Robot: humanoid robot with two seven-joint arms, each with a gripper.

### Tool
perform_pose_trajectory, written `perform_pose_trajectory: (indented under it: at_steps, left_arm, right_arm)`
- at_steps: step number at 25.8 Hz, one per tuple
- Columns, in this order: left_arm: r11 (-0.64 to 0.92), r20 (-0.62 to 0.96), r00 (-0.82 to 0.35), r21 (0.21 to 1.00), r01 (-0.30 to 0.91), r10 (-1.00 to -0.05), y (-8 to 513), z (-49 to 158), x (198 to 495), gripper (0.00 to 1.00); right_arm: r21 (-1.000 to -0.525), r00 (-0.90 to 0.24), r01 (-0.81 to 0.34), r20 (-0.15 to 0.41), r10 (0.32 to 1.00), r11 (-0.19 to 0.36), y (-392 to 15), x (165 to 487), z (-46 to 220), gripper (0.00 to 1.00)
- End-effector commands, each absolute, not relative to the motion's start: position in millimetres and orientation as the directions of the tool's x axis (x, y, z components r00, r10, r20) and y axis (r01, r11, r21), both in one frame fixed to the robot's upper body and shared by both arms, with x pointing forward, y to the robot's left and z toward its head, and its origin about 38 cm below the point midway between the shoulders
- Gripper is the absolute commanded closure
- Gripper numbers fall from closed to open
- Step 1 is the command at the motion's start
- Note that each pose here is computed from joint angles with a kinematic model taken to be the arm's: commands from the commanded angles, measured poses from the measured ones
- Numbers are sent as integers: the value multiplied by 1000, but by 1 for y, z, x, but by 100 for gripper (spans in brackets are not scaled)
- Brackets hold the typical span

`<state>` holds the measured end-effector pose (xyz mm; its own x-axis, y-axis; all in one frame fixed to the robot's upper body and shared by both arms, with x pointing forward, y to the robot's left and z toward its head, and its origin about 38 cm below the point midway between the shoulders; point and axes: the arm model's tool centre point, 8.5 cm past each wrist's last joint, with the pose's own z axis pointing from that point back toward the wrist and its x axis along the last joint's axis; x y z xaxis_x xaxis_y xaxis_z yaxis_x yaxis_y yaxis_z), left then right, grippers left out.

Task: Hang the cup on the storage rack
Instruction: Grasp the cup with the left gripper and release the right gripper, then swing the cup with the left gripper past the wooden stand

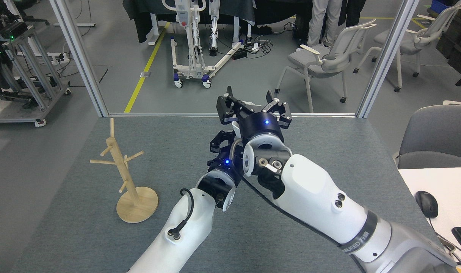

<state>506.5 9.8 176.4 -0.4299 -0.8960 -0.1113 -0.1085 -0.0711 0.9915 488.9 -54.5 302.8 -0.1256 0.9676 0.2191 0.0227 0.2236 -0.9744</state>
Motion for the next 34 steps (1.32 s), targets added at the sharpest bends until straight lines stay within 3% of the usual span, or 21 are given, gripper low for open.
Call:
perform_pose_trajectory:
  at_steps: [1, 2, 4, 6, 10, 14, 18, 23, 27, 34]
  left_arm:
    - [-107, -180, -463, 978, -179, -868, 5, 187, 498, 91]
    - [-110, -197, -469, 972, -208, -861, 3, 194, 495, 91]
    - [-113, -216, -469, 965, -238, -856, 6, 195, 486, 91]
    - [-130, -243, -450, 955, -267, -860, 14, 196, 480, 90]
    - [-157, -276, -375, 935, -317, -885, 42, 202, 475, 91]
    - [-143, -261, -315, 925, -353, -912, 56, 202, 462, 91]
    - [-152, -262, -255, 912, -382, -931, 82, 194, 450, 90]
    - [-192, -276, -146, 885, -423, -950, 150, 192, 433, 90]
    - [-213, -294, -90, 841, -497, -951, 182, 206, 415, 90]
    - [-265, -290, 32, 818, -511, -957, 237, 213, 409, 90]
  right_arm:
    - [-951, -140, 106, 275, 951, 290, -104, 512, 330, 1]
    - [-947, -129, 117, 285, 950, 300, -129, 520, 318, 1]
    - [-939, -110, 101, 318, 941, 329, -179, 526, 266, 1]
    - [-941, -108, 97, 315, 943, 325, -217, 521, 219, 1]
    - [-987, -12, 34, 154, 988, 154, -272, 485, 117, 1]
    - [-995, 69, -65, 73, 995, 78, -291, 439, 53, 1]
    - [-998, 74, -65, -18, 997, -14, -296, 418, 36, 1]
    - [-999, 95, -43, 13, 995, 17, -292, 419, 41, 1]
    - [-1000, 91, -5, 19, 996, 20, -290, 423, 51, 1]
    - [-1000, 84, 4, 23, 996, 23, -289, 423, 53, 1]
